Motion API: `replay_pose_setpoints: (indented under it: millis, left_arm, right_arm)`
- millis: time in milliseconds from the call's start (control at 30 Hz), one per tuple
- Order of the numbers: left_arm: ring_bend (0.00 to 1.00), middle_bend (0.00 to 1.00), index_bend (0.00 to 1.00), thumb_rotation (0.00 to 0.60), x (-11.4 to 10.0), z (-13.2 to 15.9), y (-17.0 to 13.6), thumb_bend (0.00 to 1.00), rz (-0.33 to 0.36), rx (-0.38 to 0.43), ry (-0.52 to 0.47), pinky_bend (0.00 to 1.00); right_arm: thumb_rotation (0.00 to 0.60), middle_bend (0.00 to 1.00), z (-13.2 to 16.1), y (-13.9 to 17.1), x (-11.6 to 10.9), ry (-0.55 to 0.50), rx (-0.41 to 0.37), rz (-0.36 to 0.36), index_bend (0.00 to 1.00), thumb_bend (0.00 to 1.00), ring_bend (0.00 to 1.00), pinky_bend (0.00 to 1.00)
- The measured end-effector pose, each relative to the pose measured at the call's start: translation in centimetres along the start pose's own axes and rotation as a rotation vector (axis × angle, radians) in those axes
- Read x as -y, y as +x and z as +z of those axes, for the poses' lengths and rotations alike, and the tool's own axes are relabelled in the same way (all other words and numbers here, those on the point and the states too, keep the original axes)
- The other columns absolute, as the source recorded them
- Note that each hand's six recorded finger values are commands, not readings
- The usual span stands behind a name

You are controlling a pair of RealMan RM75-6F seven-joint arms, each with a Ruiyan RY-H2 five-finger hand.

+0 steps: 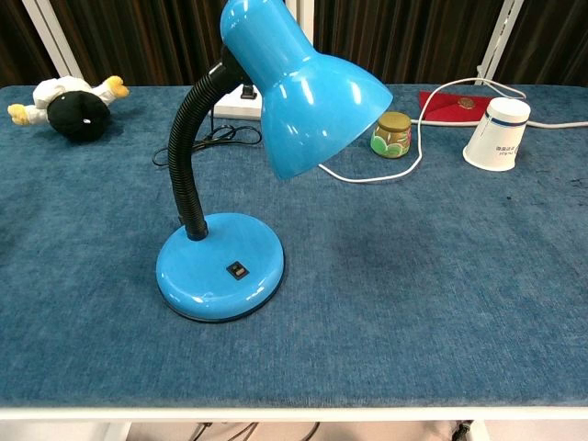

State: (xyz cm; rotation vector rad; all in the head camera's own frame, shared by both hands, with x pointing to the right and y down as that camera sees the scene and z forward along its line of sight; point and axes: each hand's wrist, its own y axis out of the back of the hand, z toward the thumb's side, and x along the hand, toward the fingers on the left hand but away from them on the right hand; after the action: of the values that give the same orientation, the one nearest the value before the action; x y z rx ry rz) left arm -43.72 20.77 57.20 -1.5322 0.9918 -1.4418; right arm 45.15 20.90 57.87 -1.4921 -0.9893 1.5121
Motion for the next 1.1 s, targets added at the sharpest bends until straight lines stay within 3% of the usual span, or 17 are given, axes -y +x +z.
replay_pose_setpoints:
  millis: [300,400,433,500,633,767,867,1000,1100]
  left_arm:
    - [0.0,0.05,0.11,0.6,-0.1,0.3,0.0,0.03,0.002,0.01,-0.001,0.01]
    - [0.02,0.07,0.11,0.6,-0.1,0.6,-0.1,0.03,0.001,0.024,-0.01,0.1]
    - [0.07,0.1,0.11,0.6,-0.2,0.7,-0.1,0.03,0.0,0.029,-0.018,0.2]
    - [0.26,0.24,0.11,0.6,-0.3,1.1,0.0,0.06,0.002,0.043,-0.031,0.42]
    - [0.64,0.65,0.19,0.6,-0.4,2.1,0.1,0.19,0.007,0.099,-0.055,0.73]
    - [0.75,0.78,0.3,0.6,0.2,3.4,0.0,0.34,-0.007,0.181,-0.053,0.77]
    - [0.76,0.8,0.34,0.6,1.4,4.5,-0.2,0.37,-0.049,0.24,-0.055,0.78]
    - [0.76,0.79,0.24,0.6,3.4,6.1,-0.5,0.37,-0.15,0.309,-0.069,0.78]
    - [0.76,0.79,0.16,0.6,4.1,7.7,-0.4,0.37,-0.176,0.374,-0.06,0.78]
  right_arm:
    - [0.6,0.0,0.0,0.0,0.0,-0.001,-0.001,-0.001,0.0,0.18,0.0,0.0]
    - [0.6,0.0,-0.1,0.0,-0.1,-0.004,0.001,-0.004,0.0,0.18,0.0,0.0]
    - [0.6,0.0,-0.1,0.0,-0.2,-0.005,0.002,-0.005,0.0,0.18,0.0,0.0]
    - [0.6,0.0,0.0,-0.2,-0.3,-0.008,0.001,-0.007,0.0,0.18,0.0,0.0]
    - [0.6,0.0,0.1,-0.3,-0.4,-0.014,0.0,-0.009,0.0,0.18,0.0,0.0]
    - [0.6,0.0,-0.1,-0.2,-0.1,-0.016,0.005,-0.003,0.0,0.18,0.0,0.0]
    - [0.6,0.0,-0.2,0.0,0.1,-0.026,0.01,0.007,0.0,0.18,0.0,0.0]
    - [0.6,0.0,-0.2,-0.1,0.1,-0.042,0.01,0.008,0.0,0.18,0.0,0.0]
    - [0.6,0.0,-0.1,-0.2,0.0,-0.048,0.007,-0.002,0.0,0.18,0.0,0.0]
